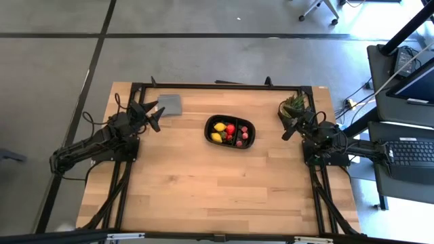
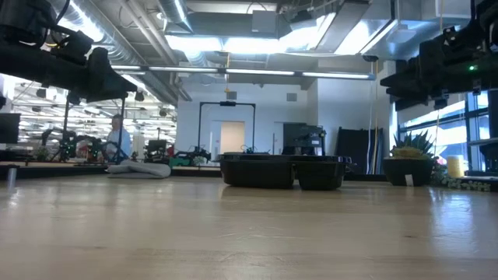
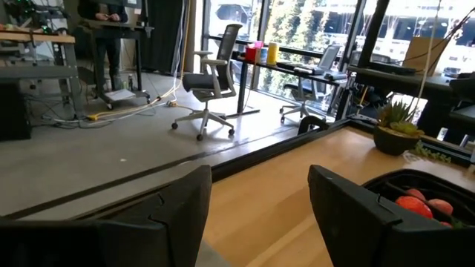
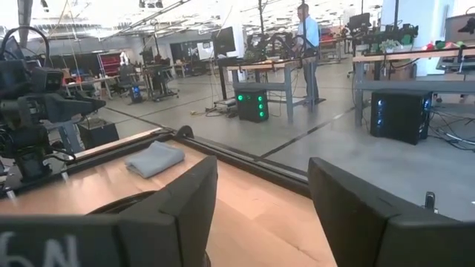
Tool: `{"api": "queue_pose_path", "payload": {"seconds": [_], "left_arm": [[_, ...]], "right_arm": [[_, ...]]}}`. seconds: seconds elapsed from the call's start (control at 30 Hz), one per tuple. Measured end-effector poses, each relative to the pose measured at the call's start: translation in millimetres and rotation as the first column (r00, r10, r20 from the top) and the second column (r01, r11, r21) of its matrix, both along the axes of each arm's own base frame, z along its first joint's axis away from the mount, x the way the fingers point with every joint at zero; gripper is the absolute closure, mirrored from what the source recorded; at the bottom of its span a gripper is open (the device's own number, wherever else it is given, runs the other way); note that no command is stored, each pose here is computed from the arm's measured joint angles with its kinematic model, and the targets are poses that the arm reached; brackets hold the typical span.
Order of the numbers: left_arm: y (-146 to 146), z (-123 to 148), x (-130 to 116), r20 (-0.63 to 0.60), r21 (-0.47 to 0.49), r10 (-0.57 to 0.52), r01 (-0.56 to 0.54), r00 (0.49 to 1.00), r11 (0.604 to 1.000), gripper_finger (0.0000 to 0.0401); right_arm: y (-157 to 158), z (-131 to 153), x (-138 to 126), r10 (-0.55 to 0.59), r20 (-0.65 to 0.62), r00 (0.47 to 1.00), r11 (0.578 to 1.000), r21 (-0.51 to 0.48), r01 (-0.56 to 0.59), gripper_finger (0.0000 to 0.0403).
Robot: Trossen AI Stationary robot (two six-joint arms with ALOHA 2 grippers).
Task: Pick and placing Produce into tupperware
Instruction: Return to Home Position
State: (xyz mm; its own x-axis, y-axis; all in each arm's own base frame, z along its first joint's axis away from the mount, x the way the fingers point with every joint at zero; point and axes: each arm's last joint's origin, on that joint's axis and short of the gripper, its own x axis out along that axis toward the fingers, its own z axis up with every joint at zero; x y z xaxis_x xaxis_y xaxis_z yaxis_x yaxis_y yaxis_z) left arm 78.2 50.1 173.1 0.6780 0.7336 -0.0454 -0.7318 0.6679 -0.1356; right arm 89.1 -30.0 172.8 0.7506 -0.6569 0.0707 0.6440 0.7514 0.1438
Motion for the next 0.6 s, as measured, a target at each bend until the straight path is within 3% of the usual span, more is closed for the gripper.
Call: {"api": "queue_pose_path", "payload": {"seconds": [0.6], "left_arm": [[0.0, 0.0, 0.0, 0.0, 0.0, 0.0, 0.0, 1.0, 1.0, 0.0181]], "right_arm": [[0.0, 0.1, 0.0, 0.0, 0.0, 1.0, 1.0, -0.001, 0.0, 0.0189]]}}
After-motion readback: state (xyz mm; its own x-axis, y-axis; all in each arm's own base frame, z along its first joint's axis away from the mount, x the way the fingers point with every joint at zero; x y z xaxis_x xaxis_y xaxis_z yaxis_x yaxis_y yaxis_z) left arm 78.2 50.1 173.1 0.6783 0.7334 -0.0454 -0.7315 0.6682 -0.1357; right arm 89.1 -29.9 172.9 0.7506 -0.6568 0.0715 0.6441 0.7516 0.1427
